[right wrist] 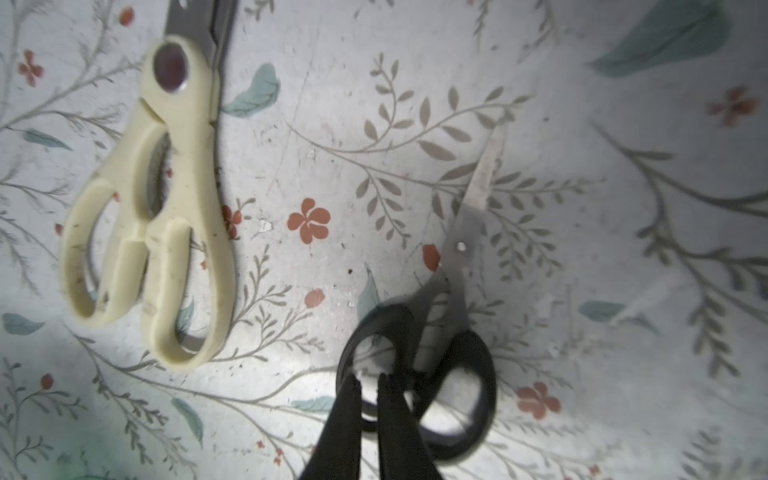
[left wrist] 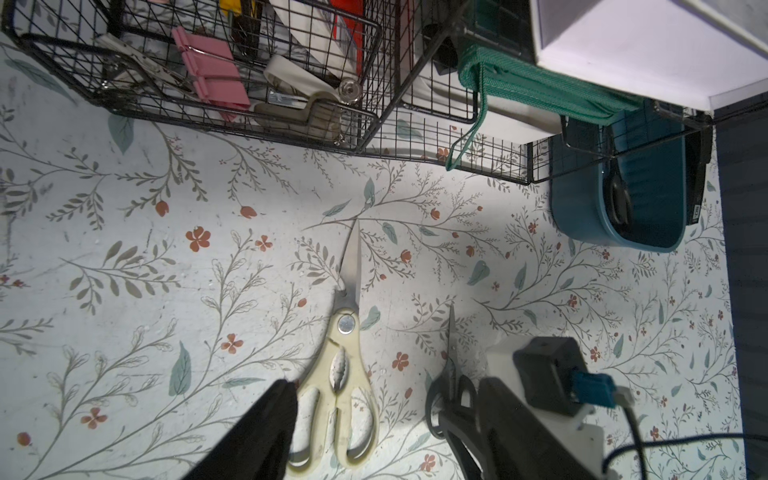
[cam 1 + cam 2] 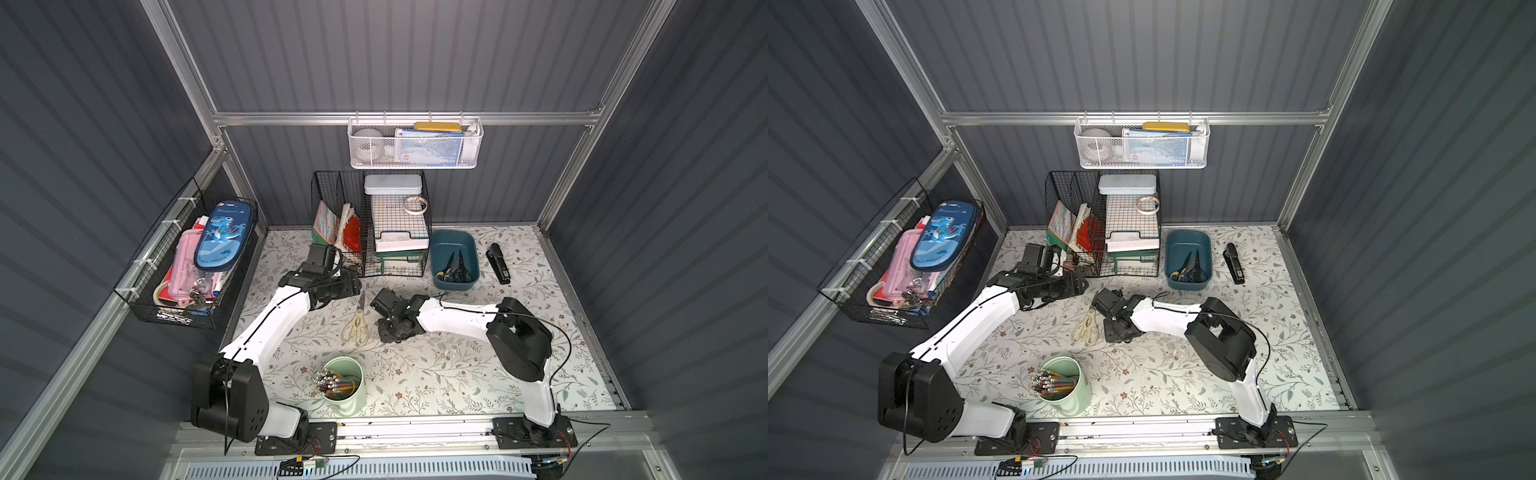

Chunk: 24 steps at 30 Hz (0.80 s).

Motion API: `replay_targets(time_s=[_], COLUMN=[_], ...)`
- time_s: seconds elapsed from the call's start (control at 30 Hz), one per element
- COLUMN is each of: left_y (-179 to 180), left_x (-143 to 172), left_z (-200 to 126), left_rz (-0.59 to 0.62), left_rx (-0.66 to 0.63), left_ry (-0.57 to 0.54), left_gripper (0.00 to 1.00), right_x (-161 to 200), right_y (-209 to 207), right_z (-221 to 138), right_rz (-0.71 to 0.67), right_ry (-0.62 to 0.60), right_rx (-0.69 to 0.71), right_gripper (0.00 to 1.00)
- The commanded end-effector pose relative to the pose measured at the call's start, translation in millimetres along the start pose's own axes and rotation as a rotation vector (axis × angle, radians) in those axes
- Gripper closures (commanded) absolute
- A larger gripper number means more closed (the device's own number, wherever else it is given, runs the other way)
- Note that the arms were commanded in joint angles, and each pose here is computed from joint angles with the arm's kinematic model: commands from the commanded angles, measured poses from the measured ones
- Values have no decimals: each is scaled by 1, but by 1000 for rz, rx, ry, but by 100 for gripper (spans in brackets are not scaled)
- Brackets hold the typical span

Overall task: Take the scissors out of the storage box
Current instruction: Adjust the scissors at the center of the board.

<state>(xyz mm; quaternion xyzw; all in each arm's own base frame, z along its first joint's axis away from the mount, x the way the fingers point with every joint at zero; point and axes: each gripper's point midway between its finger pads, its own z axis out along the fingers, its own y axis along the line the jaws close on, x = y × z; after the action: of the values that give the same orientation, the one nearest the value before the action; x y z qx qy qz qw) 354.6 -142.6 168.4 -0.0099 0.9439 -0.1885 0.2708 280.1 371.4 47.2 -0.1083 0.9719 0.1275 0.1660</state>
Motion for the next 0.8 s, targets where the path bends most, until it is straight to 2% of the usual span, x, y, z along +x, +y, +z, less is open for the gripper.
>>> replay_targets(time_s=[0.0,0.13,0.37,0.77], left_y=[-4,-5,-5,-4], left_x=[-5,-5,-5,-3], left_z=[-8,-6,-7,-8], left_rz=[14,15,19,24], left_rx=[22,30,30,27], left_ry=[-18,-21,-20,-17], left_gripper=[27,27,27,27], right_x=[-17,-16,1,14], right_y=[-3,-9,-17,-21], right_z=[-24,-33,-13,10], right_rz=[-39,-55,-33,29], right_ry=[-65,-63,1,55], right_rx=[25,47,60,78], right_gripper=[83,79,69,67])
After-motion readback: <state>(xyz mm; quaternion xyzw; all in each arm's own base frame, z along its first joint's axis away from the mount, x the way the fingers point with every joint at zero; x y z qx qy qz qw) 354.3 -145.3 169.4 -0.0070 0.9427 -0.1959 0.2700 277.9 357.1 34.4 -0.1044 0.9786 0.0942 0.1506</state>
